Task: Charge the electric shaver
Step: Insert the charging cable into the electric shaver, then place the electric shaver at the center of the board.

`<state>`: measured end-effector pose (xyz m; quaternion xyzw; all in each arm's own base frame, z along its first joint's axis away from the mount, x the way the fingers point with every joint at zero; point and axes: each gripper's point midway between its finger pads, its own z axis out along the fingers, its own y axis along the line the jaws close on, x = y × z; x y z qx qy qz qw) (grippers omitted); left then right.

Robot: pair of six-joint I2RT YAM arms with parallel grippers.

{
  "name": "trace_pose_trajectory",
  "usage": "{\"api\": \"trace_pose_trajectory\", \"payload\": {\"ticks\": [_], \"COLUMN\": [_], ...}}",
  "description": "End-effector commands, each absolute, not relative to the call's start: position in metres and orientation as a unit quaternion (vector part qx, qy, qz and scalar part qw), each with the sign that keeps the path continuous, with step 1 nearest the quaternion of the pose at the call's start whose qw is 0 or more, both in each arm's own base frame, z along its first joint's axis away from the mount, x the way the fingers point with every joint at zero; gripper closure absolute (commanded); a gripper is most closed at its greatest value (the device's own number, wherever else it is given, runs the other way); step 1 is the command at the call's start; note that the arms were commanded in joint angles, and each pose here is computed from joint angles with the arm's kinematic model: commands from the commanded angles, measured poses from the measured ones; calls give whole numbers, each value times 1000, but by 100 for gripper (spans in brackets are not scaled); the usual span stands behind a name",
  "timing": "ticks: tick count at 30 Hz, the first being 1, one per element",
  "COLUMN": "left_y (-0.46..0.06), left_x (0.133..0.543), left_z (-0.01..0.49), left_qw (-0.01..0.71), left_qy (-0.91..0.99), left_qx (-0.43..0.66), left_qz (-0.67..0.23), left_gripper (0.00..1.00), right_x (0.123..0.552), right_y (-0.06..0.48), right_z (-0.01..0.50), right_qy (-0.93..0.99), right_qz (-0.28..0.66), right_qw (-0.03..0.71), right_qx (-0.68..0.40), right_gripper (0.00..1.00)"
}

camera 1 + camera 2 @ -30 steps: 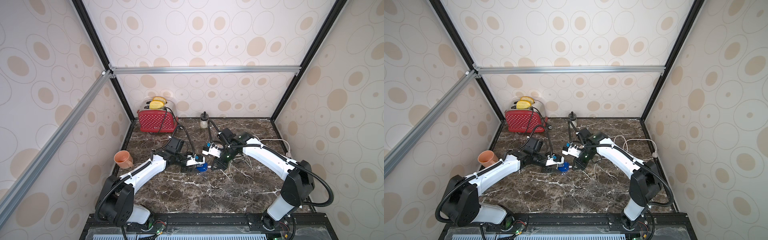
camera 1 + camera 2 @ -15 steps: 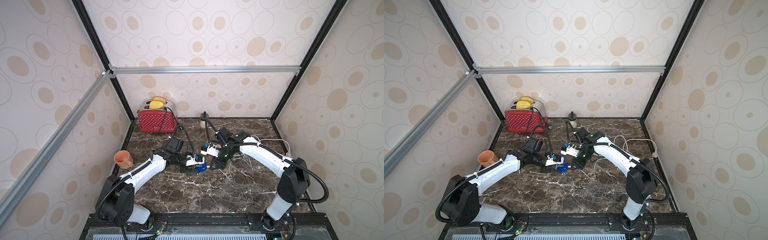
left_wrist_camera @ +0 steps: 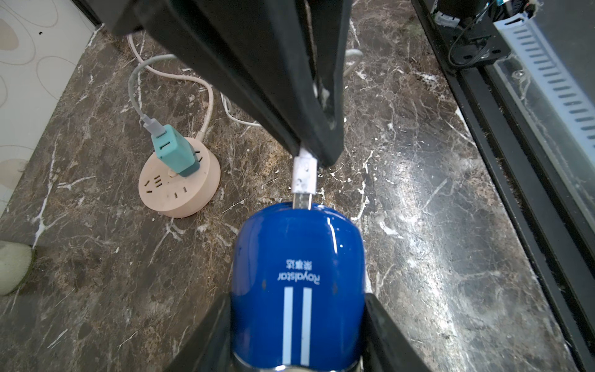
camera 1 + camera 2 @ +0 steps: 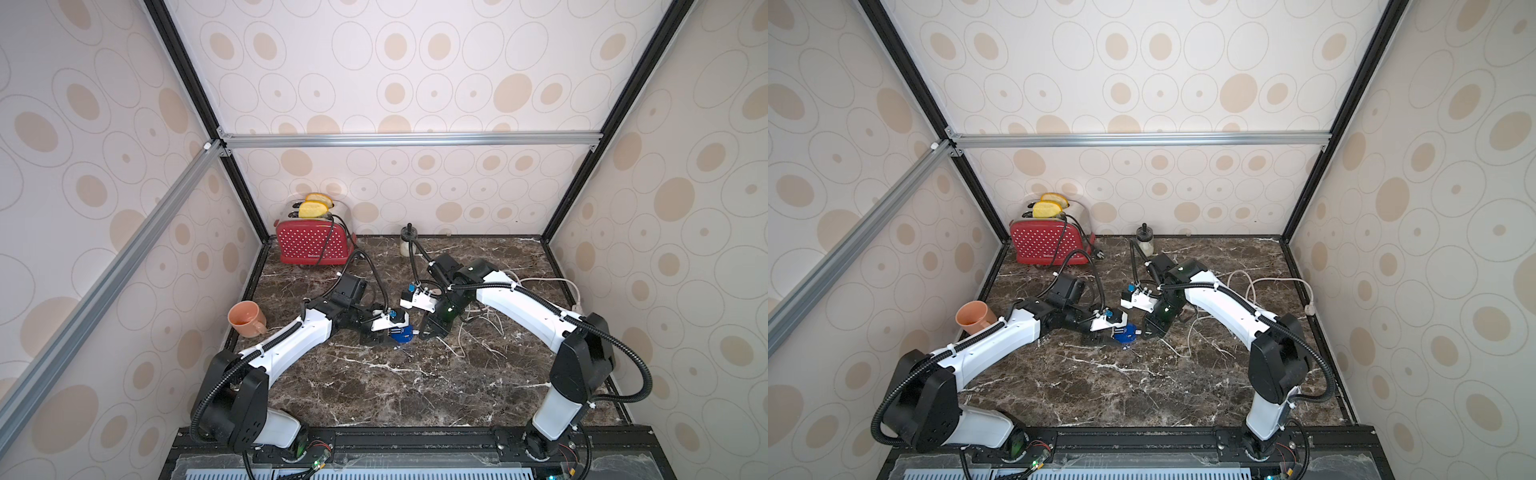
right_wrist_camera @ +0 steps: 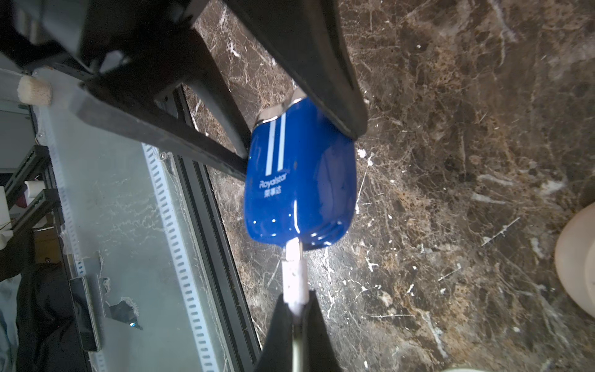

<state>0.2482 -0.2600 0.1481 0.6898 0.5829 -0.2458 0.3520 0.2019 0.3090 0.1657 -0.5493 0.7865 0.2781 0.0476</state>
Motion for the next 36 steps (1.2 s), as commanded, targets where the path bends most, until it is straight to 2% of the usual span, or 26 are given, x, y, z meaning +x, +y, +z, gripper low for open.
{"api": "trace_pose_trajectory", "payload": {"ticks": [1,6,20,23,25,27,30,32,33,34,36], "left_y": [-279,-283,-282,-272,-263,-254,-244,-243,-243,-244,-251], "left_x": [253,252,250,247,244,242,242,242,241,241,242], "left_z": [187,189,196,176,161,148,131,119,111,103,92], "left_qw": [408,410,421,384,350,329,308,298,291,284,274], "left_qy": [533,530,531,563,592,617,654,672,682,694,703], "left_qx": [693,692,683,685,682,674,655,645,641,631,632], "left_qz": [-263,-269,-272,-258,-249,-237,-222,-208,-200,-196,-177], "left_gripper": [100,100,100,100,100,100,100,100,100,97,87], "right_x": [202,197,205,210,217,223,231,238,245,251,266], "right_y": [325,343,341,333,320,304,280,265,256,248,231], "right_z": [169,176,161,168,173,177,179,179,179,179,180], "right_qy": [772,755,769,778,792,807,828,842,852,859,874], "right_qz": [287,297,278,271,267,260,240,225,213,204,169], "right_qw": [59,76,76,91,114,135,178,203,219,234,273], "right_qx": [-564,-579,-571,-559,-537,-512,-475,-446,-426,-406,-366], "right_gripper": [100,100,99,80,58,43,27,21,5,0,0]}}
